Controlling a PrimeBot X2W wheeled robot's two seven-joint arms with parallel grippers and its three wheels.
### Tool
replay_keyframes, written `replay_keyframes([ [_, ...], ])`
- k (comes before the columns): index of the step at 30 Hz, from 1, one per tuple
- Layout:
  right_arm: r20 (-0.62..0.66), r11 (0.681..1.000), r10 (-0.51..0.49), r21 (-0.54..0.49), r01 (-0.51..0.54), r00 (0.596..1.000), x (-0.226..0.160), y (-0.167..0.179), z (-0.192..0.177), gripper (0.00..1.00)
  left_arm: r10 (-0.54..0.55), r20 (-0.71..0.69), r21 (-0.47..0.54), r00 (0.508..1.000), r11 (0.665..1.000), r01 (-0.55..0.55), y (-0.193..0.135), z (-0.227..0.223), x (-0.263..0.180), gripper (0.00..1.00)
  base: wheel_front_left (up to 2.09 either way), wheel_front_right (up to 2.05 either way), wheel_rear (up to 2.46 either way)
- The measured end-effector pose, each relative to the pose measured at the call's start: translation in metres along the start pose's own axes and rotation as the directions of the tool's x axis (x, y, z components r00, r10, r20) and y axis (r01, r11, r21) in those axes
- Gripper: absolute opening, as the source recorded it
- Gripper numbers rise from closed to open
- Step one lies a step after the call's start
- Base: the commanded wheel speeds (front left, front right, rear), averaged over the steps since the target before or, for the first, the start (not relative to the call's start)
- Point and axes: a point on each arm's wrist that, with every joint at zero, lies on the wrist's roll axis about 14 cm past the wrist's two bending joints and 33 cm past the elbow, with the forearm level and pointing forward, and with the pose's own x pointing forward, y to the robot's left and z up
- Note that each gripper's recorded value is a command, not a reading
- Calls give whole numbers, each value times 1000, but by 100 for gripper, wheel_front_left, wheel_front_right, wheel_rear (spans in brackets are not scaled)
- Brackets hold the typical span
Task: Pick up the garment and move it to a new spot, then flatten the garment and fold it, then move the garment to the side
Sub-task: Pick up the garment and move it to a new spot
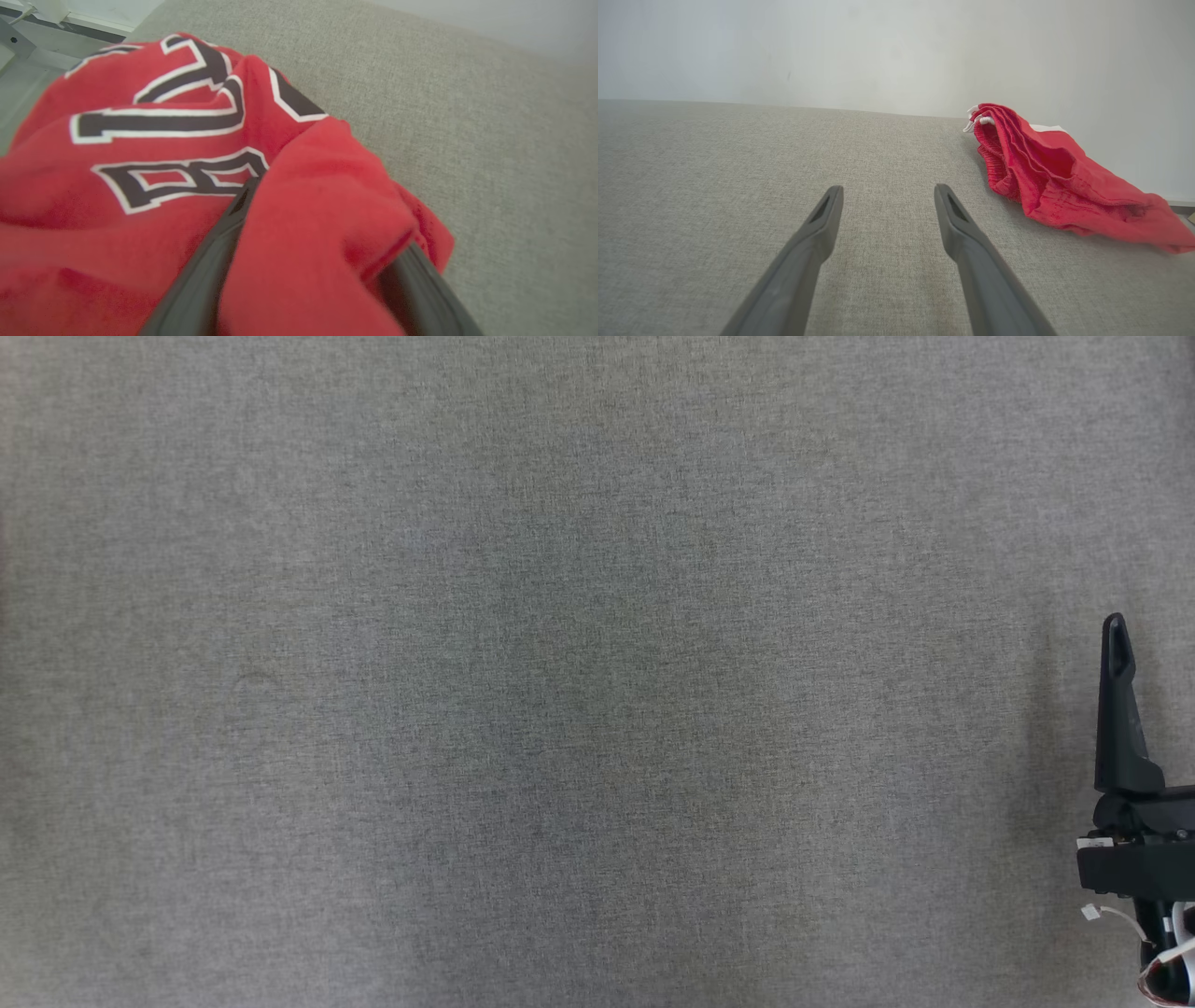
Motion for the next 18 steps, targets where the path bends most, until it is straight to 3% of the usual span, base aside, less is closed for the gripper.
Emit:
replay_keyframes([
  [1,3,1000,3,0,-3,1000,0,1,1,100,0,-14,1,1000,1000,0,0,-2,0,100,0,0,0],
  [2,6,1000,6,0,-6,1000,1,2,2,100,1,-31,3,1000,1000,-1,1,-6,-1,48,0,0,0],
  [3,7,1000,9,0,-9,1000,1,3,3,100,3,-42,3,999,1000,-3,2,-9,-2,20,0,0,0],
  [4,9,1000,13,1,-13,1000,1,4,4,100,3,-45,7,999,1000,-3,2,-9,-2,0,0,0,0],
  [8,22,1000,11,5,-11,1000,-1,5,10,100,1,23,34,1000,999,-2,2,1,-8,0,0,0,0],
  [12,38,1000,12,25,-13,999,-5,9,15,100,-21,183,70,983,998,8,-2,40,-20,0,0,0,0],
  [18,70,997,23,73,-28,997,-13,21,27,100,-121,472,135,873,989,64,-31,134,-64,0,0,0,0],
])
